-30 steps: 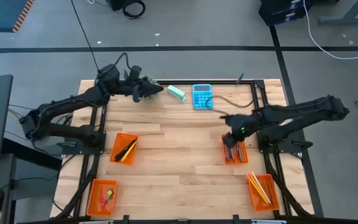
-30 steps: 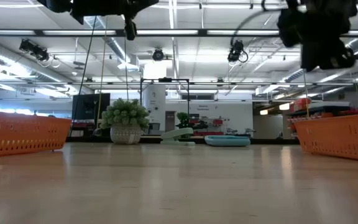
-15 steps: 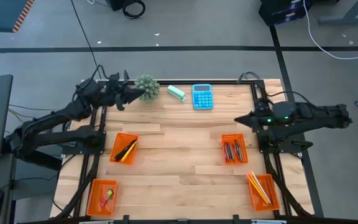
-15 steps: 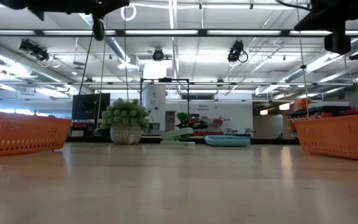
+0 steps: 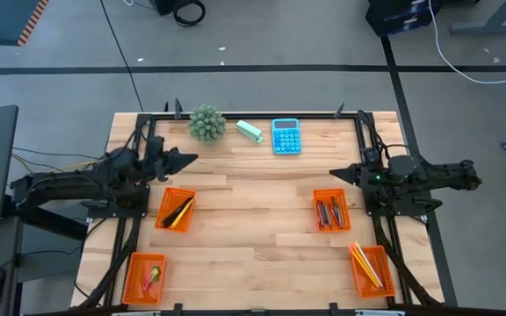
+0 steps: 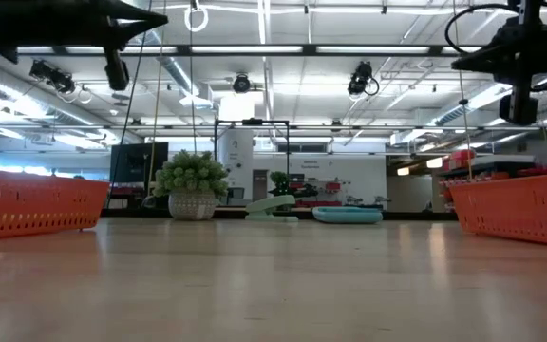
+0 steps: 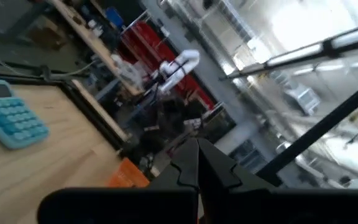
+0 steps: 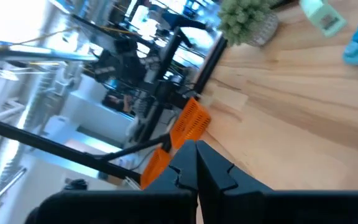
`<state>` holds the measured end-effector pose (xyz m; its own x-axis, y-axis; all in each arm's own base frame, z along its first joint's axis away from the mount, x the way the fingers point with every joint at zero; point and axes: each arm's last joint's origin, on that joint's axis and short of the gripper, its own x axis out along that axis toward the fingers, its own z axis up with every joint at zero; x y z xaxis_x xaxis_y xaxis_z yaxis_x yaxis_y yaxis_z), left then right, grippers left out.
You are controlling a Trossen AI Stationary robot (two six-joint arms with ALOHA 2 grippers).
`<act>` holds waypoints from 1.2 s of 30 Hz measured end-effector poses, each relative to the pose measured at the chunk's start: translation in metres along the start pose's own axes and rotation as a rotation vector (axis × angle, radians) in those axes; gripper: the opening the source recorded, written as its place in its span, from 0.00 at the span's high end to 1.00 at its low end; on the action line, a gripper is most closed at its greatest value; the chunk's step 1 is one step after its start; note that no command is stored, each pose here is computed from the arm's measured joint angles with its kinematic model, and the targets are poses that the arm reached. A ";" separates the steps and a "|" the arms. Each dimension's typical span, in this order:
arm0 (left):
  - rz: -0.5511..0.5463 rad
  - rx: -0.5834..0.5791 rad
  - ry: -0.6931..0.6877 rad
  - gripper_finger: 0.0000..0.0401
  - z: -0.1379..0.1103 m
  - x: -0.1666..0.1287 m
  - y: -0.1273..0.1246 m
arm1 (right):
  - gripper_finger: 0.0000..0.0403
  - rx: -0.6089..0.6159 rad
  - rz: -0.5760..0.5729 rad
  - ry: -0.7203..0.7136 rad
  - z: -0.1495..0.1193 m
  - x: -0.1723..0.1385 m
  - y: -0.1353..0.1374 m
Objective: Sort crayons/erasers/pens/pencils in bins
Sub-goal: Return to Home Position
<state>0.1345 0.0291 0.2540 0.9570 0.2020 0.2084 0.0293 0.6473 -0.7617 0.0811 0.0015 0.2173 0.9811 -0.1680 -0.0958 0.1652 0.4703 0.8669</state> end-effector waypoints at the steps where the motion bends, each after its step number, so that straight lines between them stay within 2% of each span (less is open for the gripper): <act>1: -0.006 -0.011 -0.014 0.99 -0.004 -0.003 0.001 | 0.99 -0.007 0.015 -0.008 0.000 0.001 0.000; 6: 0.005 -0.066 -0.066 0.98 -0.019 -0.020 0.013 | 0.99 -0.047 0.003 -0.001 -0.003 0.003 -0.004; 13: -0.086 -0.109 -0.086 0.98 -0.028 -0.042 0.021 | 0.99 -0.072 0.011 0.013 -0.003 -0.005 -0.008; 17: -0.109 -0.107 -0.014 0.99 -0.031 -0.052 0.023 | 0.99 -0.106 -0.030 0.031 -0.001 -0.009 -0.006; 19: -0.090 -0.121 0.026 0.99 -0.034 -0.057 0.026 | 0.99 -0.132 -0.048 0.034 0.000 -0.010 -0.006; 22: -0.003 -0.112 0.081 0.98 -0.038 -0.057 0.031 | 0.99 -0.146 -0.052 0.020 0.001 -0.011 -0.006; 24: 0.009 -0.109 0.090 0.97 -0.034 -0.057 0.027 | 0.99 -0.145 -0.055 0.017 0.001 -0.011 -0.006; 27: 0.027 -0.075 0.105 0.97 -0.036 -0.057 0.030 | 0.99 -0.137 -0.008 -0.001 0.003 -0.011 -0.001; 30: 0.021 0.001 0.107 0.97 -0.036 -0.057 0.030 | 0.99 -0.242 0.086 0.009 0.005 -0.011 0.006; 34: 0.022 0.050 0.109 0.93 -0.036 -0.057 0.030 | 0.98 -0.449 0.070 0.140 -0.002 -0.010 -0.001; 36: 0.022 0.057 0.110 0.92 -0.037 -0.057 0.030 | 0.97 -0.469 0.070 0.143 -0.002 -0.010 -0.001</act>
<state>0.0912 0.0101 0.1968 0.9832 0.1363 0.1211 -0.0053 0.6853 -0.7282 0.0717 0.0047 0.2161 0.9901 -0.0172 -0.1394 0.0936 0.8210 0.5631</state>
